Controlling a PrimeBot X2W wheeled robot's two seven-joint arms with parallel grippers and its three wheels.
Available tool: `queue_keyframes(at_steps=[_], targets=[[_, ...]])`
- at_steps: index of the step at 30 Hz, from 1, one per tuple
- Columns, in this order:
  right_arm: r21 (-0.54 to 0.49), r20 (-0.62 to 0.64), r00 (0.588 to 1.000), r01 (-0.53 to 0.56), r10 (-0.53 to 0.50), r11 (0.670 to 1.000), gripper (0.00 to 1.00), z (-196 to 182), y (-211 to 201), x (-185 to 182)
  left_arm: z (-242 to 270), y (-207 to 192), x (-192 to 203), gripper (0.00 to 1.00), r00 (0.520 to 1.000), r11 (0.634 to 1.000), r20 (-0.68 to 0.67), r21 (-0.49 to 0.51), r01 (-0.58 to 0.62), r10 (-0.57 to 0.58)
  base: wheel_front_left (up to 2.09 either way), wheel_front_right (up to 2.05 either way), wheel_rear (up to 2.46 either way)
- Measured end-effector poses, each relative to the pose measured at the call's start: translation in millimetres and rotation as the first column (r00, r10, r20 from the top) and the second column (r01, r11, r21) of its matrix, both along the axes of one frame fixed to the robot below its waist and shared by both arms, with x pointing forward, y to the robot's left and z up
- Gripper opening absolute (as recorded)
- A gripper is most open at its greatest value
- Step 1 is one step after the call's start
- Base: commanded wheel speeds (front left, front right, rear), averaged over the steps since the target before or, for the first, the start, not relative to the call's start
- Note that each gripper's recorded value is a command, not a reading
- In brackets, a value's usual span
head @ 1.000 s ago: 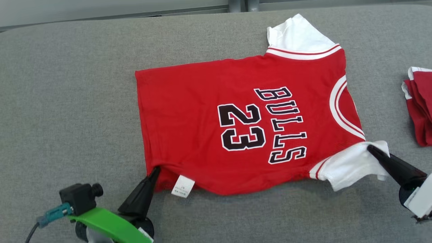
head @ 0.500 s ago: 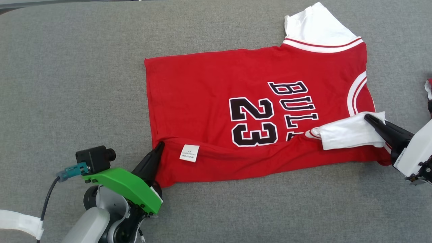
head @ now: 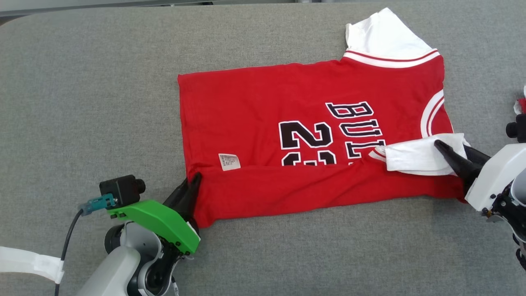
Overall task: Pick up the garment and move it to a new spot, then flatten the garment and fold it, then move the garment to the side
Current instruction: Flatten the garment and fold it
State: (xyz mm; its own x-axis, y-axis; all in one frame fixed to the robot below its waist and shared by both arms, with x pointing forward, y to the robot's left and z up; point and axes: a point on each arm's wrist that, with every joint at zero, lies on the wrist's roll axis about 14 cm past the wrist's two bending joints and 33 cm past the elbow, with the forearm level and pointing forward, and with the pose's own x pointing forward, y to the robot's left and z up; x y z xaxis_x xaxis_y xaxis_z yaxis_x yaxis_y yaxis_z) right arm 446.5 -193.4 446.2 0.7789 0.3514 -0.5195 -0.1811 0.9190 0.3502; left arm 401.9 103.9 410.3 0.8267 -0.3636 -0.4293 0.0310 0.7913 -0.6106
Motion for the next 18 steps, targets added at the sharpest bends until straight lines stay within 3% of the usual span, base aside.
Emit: queue_keyframes(at_steps=[5,10,15,18], targets=[[-0.011,0.017,1.000,0.002,-0.002,1.000,1.00,4.0,-0.2,-2.5,8.3,-2.0,-0.6,1.00,0.999,1.000,0.028,-0.009,0.022,-0.022,0.00,0.00,0.00],[-0.017,0.053,0.999,0.003,-0.002,1.000,1.00,12.8,-1.6,-12.9,17.5,15.7,-0.5,1.00,0.997,0.998,0.073,0.062,-0.010,0.005,0.00,0.00,0.00],[-0.082,-0.068,0.994,-0.091,0.086,0.992,1.00,-11.0,2.8,-53.6,9.8,9.7,-28.2,1.00,1.000,0.997,0.013,0.069,0.019,-0.020,0.00,0.00,0.00],[-0.137,-0.118,0.989,-0.103,0.087,0.985,1.00,-23.6,-9.6,-65.0,5.9,7.6,-38.0,1.00,0.999,0.996,-0.019,0.086,0.036,-0.035,0.00,0.00,0.00]])
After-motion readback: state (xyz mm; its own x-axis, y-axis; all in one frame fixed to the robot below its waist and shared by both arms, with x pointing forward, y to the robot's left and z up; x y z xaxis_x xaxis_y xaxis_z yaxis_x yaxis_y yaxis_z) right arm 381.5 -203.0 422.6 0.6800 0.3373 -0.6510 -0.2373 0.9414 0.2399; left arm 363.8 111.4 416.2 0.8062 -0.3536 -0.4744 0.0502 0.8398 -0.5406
